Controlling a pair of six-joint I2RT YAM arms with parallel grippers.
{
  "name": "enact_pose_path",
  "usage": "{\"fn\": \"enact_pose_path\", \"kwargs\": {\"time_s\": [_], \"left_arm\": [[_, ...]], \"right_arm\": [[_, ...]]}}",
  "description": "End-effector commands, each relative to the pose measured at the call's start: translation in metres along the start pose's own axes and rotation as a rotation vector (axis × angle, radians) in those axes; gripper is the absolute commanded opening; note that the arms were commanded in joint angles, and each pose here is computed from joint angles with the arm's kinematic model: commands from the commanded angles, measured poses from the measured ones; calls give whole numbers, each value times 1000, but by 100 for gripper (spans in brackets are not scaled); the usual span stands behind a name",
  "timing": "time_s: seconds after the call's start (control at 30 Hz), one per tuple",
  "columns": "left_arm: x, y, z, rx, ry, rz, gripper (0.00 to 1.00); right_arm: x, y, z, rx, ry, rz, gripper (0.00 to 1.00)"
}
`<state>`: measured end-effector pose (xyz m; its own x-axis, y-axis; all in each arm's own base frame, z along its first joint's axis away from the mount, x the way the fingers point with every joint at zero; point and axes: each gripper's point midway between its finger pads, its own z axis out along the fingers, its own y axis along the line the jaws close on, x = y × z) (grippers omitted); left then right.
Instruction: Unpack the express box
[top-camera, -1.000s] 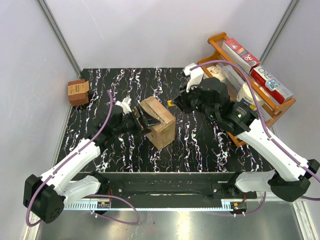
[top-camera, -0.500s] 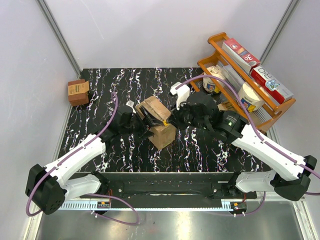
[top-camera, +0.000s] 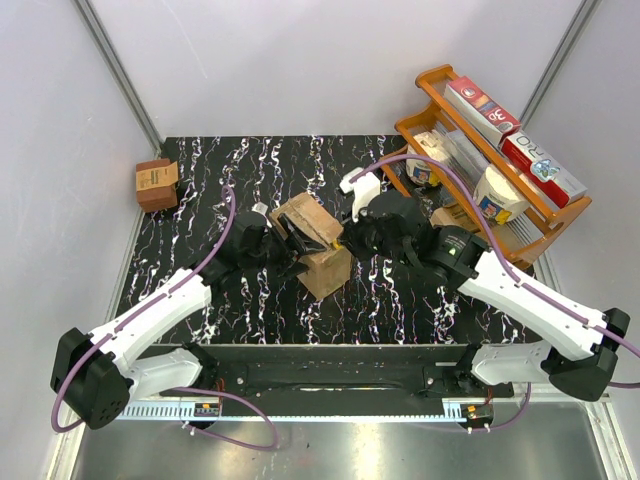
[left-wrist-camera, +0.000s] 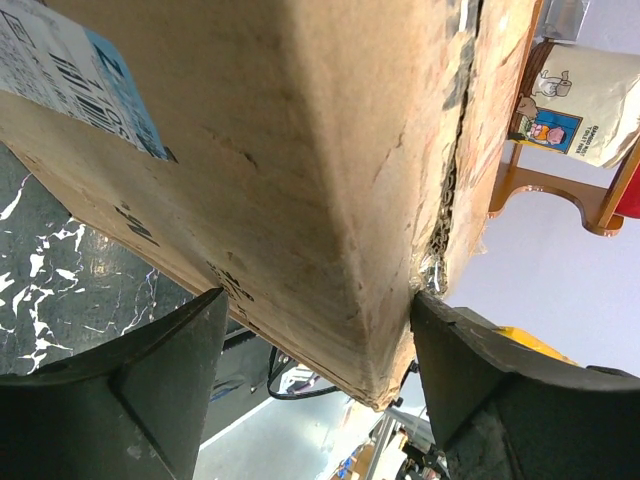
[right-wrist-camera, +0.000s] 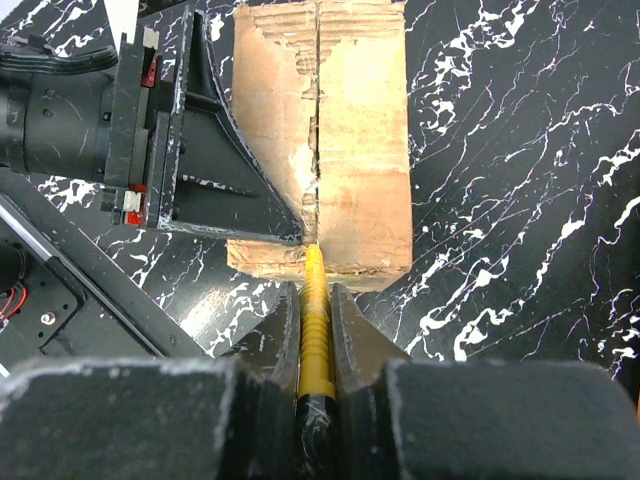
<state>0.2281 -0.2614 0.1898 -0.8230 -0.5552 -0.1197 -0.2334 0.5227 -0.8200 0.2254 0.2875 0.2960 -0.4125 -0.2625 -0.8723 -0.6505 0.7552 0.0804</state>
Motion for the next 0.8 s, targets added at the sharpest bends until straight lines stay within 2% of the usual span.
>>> {"fn": "enact_pose_path", "kwargs": {"time_s": [0.0, 0.2, 0.43, 0.77], "left_arm": [[-4, -5, -4, 1, -26, 6, 76], [-1, -5, -4, 5, -19, 10, 76], [-2, -5, -4, 8, -21, 14, 75], [-2, -4, -6, 10, -30, 8, 74]], "right_arm": [[-15, 3, 5, 11, -69, 21, 0], [-23, -1, 13, 39, -110, 21, 0], [-42, 11, 1, -22, -168, 38, 0], [-24, 5, 15, 20, -110, 33, 0]]}}
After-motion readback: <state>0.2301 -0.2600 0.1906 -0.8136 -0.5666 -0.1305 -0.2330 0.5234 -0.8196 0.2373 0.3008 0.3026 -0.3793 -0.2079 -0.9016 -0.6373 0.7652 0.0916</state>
